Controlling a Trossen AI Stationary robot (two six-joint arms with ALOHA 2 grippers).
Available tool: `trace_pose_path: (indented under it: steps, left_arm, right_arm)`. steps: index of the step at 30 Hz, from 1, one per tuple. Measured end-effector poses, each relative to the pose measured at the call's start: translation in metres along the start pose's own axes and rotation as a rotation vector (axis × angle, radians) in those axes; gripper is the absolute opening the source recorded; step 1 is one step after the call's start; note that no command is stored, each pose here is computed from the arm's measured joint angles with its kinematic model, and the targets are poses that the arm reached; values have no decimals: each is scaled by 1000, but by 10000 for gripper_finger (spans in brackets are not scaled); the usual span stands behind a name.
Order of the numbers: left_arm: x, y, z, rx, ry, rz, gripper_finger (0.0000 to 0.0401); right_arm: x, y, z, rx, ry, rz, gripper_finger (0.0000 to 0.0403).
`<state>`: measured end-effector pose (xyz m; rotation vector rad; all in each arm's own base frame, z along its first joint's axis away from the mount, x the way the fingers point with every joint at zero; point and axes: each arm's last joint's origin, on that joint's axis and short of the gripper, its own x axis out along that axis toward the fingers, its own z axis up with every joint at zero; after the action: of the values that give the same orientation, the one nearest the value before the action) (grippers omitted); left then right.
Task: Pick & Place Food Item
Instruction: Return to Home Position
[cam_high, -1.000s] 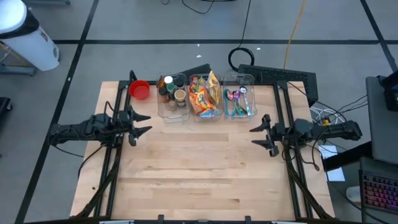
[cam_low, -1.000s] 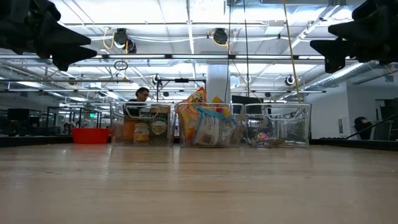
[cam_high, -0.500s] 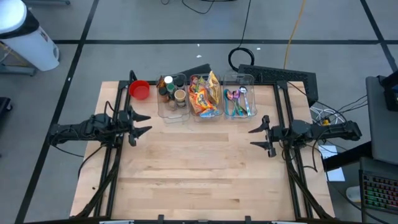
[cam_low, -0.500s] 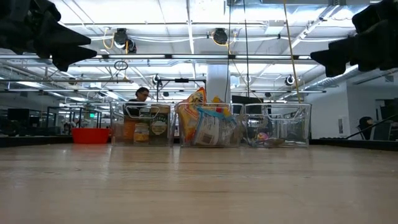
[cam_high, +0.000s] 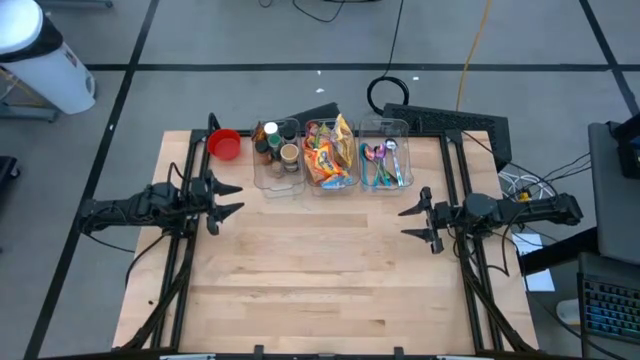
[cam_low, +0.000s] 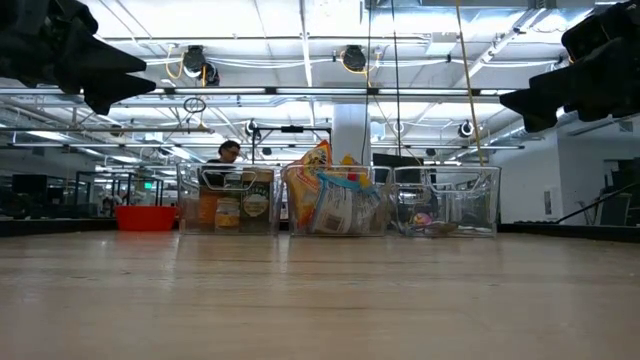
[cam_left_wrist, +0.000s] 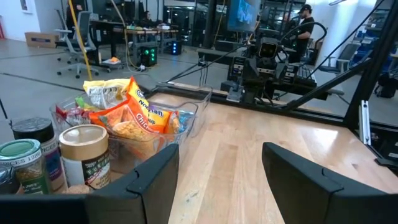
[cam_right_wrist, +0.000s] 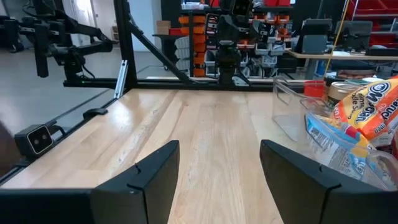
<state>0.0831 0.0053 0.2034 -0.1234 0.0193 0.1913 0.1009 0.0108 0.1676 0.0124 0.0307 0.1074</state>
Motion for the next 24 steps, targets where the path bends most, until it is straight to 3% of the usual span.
trace_pose_path:
  steps: [24]
  left_arm:
    - [0,0,0,-1,1,0,239]
  right_arm:
    - [0,0,0,1,-1,0,221]
